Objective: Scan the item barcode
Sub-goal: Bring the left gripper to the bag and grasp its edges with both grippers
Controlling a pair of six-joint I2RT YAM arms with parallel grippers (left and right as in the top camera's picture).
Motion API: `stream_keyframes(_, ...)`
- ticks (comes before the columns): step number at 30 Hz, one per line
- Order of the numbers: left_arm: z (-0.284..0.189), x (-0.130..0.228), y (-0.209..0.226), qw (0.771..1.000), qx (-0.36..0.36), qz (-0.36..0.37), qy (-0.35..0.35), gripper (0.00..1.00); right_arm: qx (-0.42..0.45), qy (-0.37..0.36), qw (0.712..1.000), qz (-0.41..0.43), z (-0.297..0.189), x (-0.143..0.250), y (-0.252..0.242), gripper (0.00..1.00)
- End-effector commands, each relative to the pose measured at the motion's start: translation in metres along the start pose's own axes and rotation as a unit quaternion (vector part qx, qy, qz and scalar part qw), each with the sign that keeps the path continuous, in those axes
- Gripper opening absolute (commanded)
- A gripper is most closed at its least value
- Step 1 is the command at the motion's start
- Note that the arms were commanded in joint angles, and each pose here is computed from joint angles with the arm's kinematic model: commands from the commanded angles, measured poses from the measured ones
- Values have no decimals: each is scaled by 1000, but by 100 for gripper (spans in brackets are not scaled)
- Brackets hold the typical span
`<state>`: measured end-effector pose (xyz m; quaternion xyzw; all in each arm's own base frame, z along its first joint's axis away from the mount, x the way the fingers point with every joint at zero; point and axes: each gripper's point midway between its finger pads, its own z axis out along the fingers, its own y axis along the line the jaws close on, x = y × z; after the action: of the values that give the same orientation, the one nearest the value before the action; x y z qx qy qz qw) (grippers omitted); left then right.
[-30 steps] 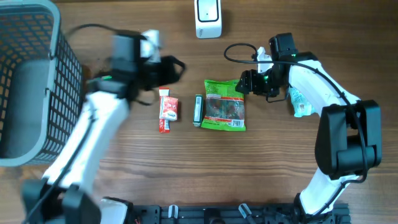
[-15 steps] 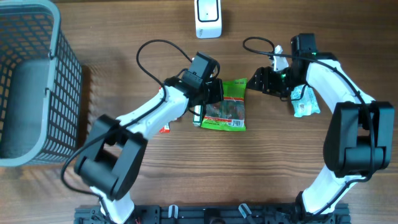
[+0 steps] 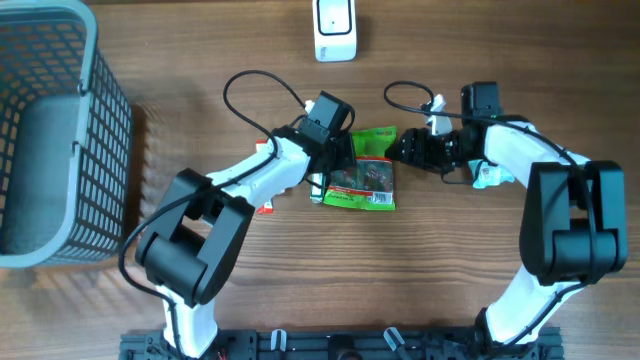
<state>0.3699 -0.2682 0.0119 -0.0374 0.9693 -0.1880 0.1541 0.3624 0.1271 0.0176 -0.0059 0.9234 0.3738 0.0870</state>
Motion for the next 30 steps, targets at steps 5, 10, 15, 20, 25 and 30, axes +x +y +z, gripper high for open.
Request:
stream_keyframes(5,28,22,29,998,-51,-11,32,4,-35,17,999,20,26,19,18,72)
stream_keyframes(10,28,27,33,997,-59,-12,41,4,-45,18,998,30,42,21,35,65)
stream_keyframes(15,28,28,34,997,-61,-12,43,4,-61,6,998,16,52,20,48,49)
stream_keyframes(20,27,28,33,997,-61,-12,44,4,-82,2,996,14,47,16,51,4)
stream_keyframes(25,17,17,23,999,-45,-2,26,4,-165,7,986,-10,27,15,65,4)
stream_keyframes(30,-25,-14,-11,1000,1,11,-27,4,-222,-1,974,-41,9,12,74,4)
